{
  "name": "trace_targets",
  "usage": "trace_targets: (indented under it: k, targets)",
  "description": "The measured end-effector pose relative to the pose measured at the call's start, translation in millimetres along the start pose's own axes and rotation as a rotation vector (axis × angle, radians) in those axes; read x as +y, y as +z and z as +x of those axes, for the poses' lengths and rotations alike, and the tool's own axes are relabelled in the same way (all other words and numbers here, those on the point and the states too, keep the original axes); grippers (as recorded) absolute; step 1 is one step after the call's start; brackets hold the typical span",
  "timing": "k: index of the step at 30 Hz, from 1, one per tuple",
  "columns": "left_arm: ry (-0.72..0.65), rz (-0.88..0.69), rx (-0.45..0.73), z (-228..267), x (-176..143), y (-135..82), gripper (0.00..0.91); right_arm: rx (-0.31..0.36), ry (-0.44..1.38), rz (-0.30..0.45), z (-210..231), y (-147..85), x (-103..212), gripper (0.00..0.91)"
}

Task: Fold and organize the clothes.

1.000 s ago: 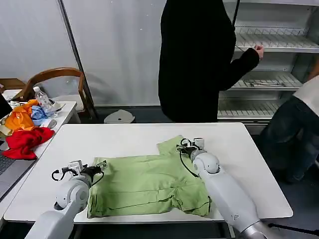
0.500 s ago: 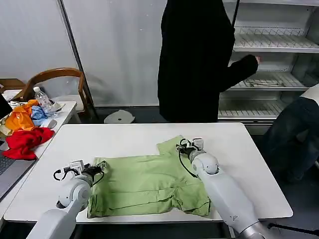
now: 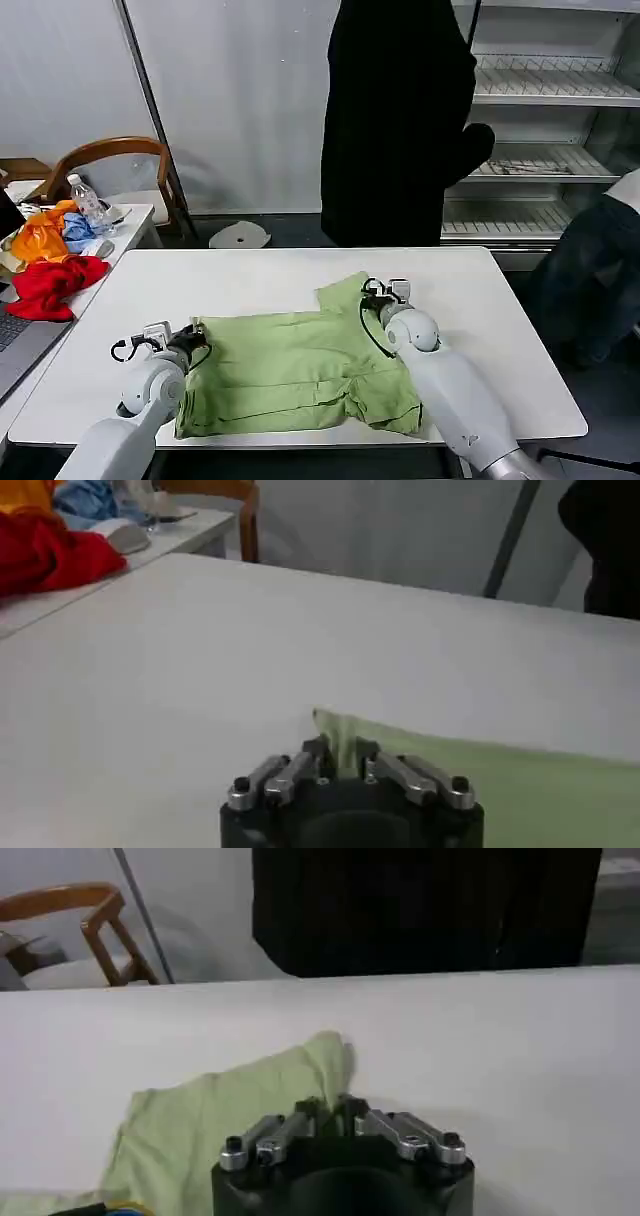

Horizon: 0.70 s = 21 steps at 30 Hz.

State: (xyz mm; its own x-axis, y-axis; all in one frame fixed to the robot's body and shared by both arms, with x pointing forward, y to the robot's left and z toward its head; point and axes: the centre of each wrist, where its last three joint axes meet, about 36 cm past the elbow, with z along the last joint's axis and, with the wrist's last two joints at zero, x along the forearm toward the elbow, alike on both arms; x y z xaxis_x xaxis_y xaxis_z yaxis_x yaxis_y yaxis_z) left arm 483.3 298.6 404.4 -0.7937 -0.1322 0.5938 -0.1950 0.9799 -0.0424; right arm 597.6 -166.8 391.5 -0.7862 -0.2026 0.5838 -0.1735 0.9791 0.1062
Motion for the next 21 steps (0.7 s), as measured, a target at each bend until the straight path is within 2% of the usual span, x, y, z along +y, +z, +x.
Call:
trace_targets:
  k: [11,21]
  targets:
    - [0.001,-0.002,-0.003,-0.1,-1.5,-1.3,0.01,-0.006,0.0,-0.017,1.1,-1.1,1.8,0.0]
    - [0.01,0.007,-0.032,6.4,-0.9,-12.8,0.01,-0.066,0.013,-0.045,9.1,-9.8,-2.2,0.0]
